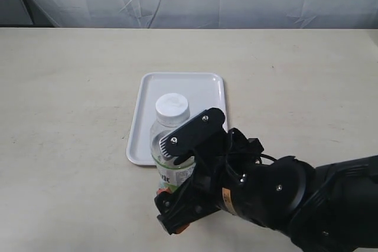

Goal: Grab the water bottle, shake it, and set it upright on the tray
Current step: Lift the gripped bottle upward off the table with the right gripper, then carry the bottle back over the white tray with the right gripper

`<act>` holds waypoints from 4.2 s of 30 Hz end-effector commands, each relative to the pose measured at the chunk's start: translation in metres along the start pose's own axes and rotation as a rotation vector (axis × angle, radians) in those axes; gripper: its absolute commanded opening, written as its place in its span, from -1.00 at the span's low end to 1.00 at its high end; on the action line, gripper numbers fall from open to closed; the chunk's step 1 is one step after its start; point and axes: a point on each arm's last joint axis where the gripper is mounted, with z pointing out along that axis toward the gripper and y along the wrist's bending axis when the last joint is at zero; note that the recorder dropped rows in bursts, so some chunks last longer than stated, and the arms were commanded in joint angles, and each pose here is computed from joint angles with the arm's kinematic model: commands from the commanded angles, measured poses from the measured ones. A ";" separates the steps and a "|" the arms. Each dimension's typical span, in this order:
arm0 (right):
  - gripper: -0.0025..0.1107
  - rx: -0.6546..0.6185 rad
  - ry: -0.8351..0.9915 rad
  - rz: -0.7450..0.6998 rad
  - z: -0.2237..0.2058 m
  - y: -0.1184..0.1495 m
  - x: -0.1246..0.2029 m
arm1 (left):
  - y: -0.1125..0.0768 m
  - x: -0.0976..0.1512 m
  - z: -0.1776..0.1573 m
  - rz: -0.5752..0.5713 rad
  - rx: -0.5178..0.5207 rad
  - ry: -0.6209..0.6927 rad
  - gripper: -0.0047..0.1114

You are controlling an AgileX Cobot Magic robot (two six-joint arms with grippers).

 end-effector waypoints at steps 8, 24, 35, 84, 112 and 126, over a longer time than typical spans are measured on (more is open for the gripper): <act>0.88 -0.008 -0.060 0.023 -0.001 0.004 -0.021 | 0.000 0.000 0.000 -0.005 0.000 -0.010 -0.91; 0.88 0.062 -0.101 0.029 -0.001 -0.002 -0.027 | 0.000 0.000 0.000 -0.005 0.000 -0.010 -0.91; -0.42 0.059 -0.099 0.028 -0.001 -0.002 -0.027 | 0.000 0.000 0.000 -0.005 0.000 -0.010 -0.91; -0.97 0.276 -0.305 0.225 -0.134 -0.052 -0.076 | 0.000 0.000 0.000 -0.005 0.000 -0.010 -0.91; -0.97 0.027 -0.308 0.156 -0.153 -0.033 -0.089 | 0.000 0.000 0.000 -0.005 0.000 -0.010 -0.91; -0.97 0.147 -0.165 0.178 -0.120 -0.038 -0.071 | 0.000 0.000 0.000 -0.005 0.000 -0.010 -0.91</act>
